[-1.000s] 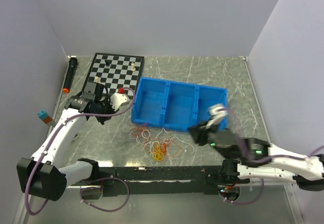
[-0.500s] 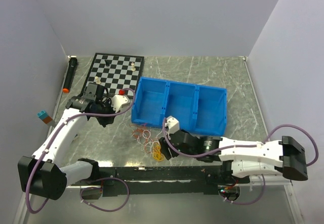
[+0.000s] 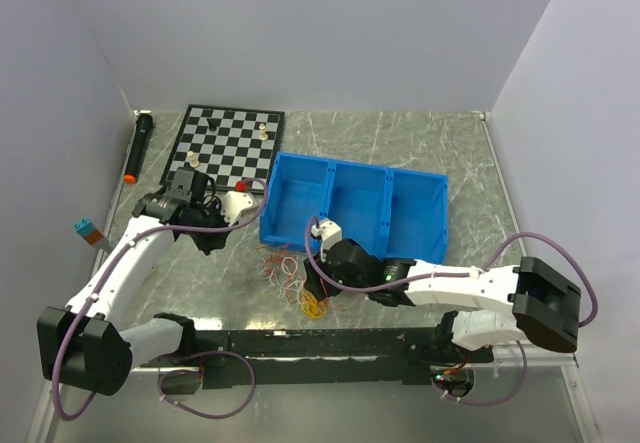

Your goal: Untangle the cables

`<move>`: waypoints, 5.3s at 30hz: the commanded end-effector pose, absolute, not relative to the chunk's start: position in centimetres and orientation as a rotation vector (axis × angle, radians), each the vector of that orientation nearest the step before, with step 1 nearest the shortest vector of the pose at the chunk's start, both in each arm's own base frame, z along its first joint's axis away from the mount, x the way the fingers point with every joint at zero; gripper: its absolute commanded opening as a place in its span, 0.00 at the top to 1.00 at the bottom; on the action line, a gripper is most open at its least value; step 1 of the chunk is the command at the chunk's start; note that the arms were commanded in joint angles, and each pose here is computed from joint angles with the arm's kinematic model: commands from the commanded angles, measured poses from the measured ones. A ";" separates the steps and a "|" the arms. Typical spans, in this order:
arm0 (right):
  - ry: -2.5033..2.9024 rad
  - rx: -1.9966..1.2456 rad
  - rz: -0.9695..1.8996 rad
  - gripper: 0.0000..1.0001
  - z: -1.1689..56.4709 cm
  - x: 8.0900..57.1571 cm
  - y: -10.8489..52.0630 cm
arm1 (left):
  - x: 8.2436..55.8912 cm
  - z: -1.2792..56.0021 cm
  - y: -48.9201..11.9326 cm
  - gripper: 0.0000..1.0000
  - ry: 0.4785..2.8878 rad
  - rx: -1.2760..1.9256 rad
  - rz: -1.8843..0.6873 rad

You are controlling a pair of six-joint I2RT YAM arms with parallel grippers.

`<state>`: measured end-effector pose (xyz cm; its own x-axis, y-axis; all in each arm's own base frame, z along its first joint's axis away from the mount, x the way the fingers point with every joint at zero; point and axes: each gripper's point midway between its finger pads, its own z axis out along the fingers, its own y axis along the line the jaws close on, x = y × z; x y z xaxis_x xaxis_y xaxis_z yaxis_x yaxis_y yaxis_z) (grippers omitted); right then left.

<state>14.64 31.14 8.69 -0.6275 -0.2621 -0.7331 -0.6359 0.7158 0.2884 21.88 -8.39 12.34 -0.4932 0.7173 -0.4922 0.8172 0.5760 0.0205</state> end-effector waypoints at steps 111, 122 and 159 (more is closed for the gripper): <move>1.265 -0.457 0.868 1.00 49.4 10.3 12.7 | 24.5 6.2 -3.3 0.99 2.428 1.202 0.126; 1.085 -0.408 0.851 1.00 56.1 7.9 8.7 | 24.6 5.5 -1.8 0.99 2.435 1.217 0.235; 0.582 -0.247 0.805 1.00 71.4 -1.3 -4.2 | 24.4 1.4 3.4 0.99 2.512 1.210 0.603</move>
<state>1.31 0.71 69.90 0.4766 0.5518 -0.6844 -0.7663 0.6423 -0.0158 23.92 1.55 1.52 -0.5731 0.8107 -0.1197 0.7132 0.5654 0.4144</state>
